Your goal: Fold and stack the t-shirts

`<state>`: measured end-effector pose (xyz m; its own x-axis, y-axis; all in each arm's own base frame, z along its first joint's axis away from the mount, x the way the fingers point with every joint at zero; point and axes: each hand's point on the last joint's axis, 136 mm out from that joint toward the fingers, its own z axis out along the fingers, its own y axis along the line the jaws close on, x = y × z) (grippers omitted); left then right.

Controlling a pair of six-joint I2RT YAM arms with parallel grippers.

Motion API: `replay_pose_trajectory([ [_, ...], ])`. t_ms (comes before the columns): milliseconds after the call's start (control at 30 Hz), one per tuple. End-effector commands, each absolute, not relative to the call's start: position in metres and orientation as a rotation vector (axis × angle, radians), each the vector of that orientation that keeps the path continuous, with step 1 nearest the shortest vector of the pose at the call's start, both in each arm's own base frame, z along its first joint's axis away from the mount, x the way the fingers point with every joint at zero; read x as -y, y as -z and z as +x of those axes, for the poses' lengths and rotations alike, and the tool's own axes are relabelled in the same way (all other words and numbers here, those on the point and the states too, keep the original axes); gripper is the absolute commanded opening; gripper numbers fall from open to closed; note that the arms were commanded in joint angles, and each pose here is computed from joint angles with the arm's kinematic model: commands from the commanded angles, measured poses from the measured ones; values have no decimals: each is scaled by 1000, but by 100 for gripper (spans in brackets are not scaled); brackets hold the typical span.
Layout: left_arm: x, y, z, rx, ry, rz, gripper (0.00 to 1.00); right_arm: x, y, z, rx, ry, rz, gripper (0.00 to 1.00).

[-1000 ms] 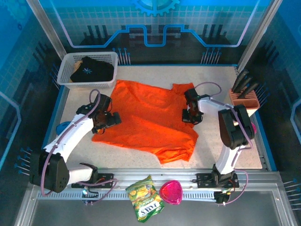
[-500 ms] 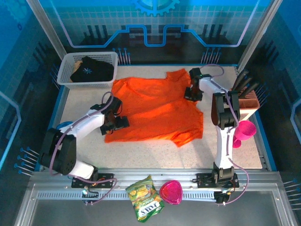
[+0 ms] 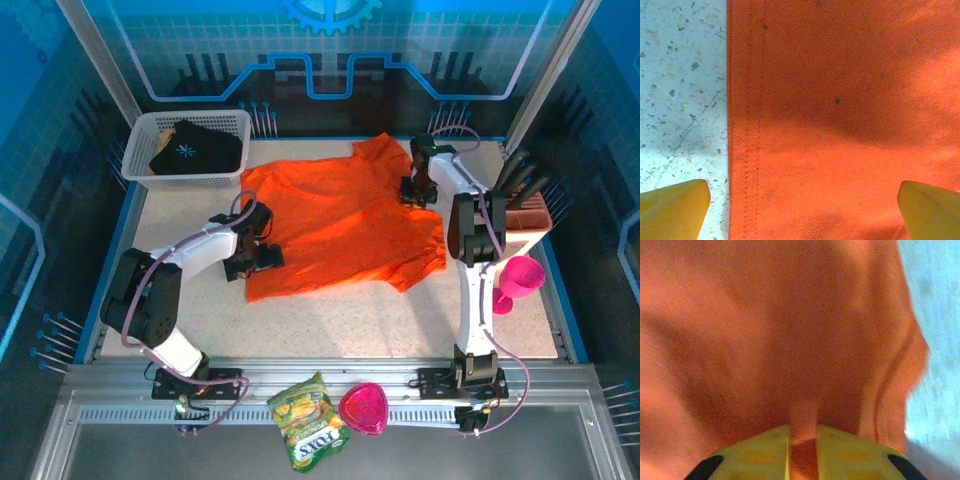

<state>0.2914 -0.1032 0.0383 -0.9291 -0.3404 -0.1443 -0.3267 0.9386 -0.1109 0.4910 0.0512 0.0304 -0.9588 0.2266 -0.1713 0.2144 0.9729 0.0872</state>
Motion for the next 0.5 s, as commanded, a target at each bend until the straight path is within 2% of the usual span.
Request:
replay_pose_trajectory([
  [0, 104, -42, 292, -2923, 117, -484, 97, -56, -93, 459, -2845, -145, 338, 32],
  [133, 101, -43, 288, -2914, 115, -482, 97, -49, -105, 396, -2807, -146, 399, 43],
  [300, 102, -44, 286, -2906, 133, -473, 97, -41, -79, 318, -2838, -147, 492, 48],
  [467, 107, -46, 295, -2893, 154, -443, 94, -24, -65, 292, -2821, -111, 567, 49],
])
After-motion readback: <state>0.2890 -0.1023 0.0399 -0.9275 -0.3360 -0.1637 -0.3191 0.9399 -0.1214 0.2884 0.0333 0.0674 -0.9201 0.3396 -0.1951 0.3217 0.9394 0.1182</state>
